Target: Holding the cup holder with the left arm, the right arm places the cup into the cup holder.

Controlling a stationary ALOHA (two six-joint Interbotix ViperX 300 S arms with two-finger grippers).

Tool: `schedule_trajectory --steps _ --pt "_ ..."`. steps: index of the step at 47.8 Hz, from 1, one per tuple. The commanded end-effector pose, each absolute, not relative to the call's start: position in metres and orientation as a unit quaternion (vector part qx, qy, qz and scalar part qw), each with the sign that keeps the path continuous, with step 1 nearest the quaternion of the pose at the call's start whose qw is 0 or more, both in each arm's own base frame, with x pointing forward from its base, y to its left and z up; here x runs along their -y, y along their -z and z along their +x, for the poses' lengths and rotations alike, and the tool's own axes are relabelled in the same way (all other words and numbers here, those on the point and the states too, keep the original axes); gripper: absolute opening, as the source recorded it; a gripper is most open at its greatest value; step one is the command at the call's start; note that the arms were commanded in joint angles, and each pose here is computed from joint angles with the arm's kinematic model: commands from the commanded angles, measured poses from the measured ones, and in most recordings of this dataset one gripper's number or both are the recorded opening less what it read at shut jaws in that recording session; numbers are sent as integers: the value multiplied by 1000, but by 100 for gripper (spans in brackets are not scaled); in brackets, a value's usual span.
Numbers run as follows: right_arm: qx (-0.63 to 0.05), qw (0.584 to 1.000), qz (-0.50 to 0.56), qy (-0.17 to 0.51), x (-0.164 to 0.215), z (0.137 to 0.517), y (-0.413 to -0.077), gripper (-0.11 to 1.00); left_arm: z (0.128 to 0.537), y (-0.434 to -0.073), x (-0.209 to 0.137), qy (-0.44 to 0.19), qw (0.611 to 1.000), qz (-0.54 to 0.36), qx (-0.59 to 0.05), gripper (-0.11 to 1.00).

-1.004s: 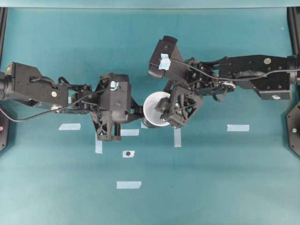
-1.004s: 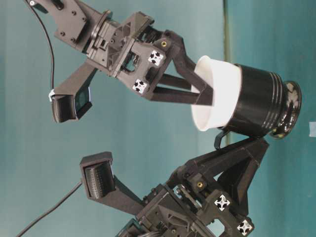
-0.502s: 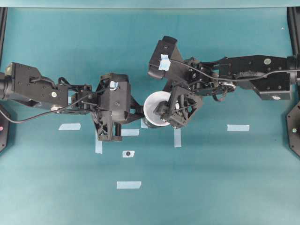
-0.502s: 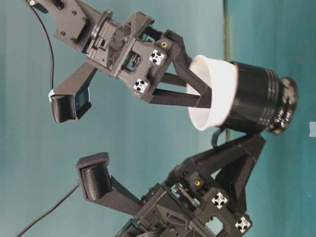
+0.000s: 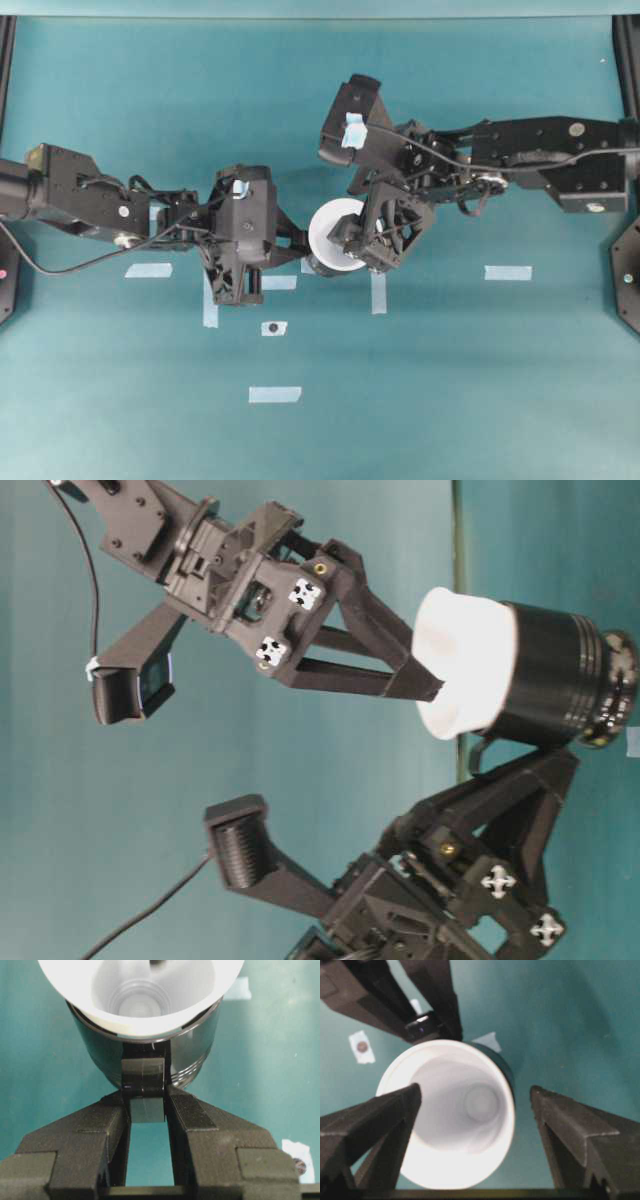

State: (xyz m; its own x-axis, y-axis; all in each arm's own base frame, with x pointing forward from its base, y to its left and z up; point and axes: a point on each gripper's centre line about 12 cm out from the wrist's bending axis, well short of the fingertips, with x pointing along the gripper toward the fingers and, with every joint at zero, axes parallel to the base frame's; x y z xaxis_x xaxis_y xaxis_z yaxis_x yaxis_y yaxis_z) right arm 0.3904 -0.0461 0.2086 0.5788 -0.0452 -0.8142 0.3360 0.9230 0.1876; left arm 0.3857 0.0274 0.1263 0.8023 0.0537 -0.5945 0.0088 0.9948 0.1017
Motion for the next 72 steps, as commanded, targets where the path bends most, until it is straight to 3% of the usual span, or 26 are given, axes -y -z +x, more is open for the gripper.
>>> schedule_trajectory --steps 1,28,60,64,72 --pt "-407 893 163 104 45 387 -239 93 391 -133 -27 -12 952 50 -300 25" --pt "-408 892 163 107 47 388 -237 93 387 -114 -26 -18 945 23 -325 25" --pt "-410 891 165 108 47 387 -233 93 388 -117 -26 -17 946 25 -323 26" --pt "-410 890 166 108 47 387 -233 93 388 -117 -26 -18 946 24 -322 35" --pt "-408 891 166 108 47 387 -232 93 389 -119 -26 -17 947 25 -320 68"
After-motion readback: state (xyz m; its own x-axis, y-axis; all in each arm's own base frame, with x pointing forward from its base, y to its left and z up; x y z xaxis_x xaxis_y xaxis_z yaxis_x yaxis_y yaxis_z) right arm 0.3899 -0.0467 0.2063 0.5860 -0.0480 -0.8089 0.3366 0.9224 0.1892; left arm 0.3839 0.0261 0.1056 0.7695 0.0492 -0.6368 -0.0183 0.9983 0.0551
